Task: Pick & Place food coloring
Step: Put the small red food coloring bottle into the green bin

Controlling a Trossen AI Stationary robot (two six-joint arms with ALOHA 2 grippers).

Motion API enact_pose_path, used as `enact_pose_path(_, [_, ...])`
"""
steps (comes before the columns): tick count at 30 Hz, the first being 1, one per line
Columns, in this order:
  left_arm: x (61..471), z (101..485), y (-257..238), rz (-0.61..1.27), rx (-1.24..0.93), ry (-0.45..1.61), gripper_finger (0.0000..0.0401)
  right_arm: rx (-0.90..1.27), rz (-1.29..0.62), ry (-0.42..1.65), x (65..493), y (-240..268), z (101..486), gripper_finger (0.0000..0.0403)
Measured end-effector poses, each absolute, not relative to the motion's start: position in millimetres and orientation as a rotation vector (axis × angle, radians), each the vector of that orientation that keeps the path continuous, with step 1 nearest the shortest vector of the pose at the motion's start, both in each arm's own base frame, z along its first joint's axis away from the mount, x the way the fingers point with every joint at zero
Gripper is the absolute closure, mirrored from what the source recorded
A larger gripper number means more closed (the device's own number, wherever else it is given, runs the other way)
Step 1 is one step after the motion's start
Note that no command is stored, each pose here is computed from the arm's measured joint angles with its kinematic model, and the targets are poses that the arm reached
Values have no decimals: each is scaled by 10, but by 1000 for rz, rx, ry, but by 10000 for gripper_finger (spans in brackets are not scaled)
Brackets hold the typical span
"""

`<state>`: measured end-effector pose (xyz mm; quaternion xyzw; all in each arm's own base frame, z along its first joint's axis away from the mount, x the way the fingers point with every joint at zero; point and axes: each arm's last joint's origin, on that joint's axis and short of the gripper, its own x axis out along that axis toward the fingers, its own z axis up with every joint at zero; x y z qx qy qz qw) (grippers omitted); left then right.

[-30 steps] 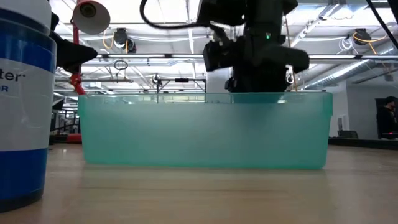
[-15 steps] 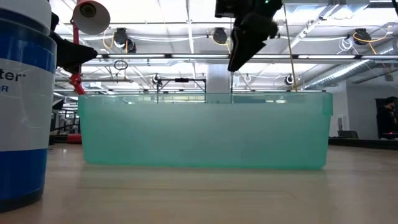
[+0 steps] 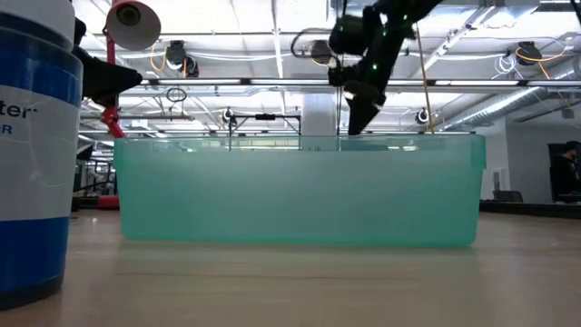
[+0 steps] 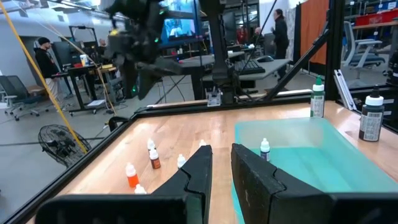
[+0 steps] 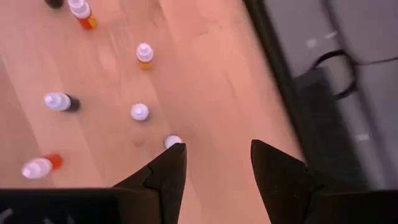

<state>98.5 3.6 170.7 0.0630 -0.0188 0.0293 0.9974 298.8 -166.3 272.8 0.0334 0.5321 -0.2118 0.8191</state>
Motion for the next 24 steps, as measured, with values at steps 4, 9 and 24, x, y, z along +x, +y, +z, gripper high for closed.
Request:
enact_pose_path(4, [985,1707,36,59,126,-38,334,96,-443,1189,3021,-1754,2560,230])
enact_pose_path(9, [985,1707,36,59,126,-38,334,113,-376,1299,3112,-1749,2283,223])
enact_pose_path(24, [985,1707,36,59,126,-38,334,189,-279,1385,3275,-1796,1804,227])
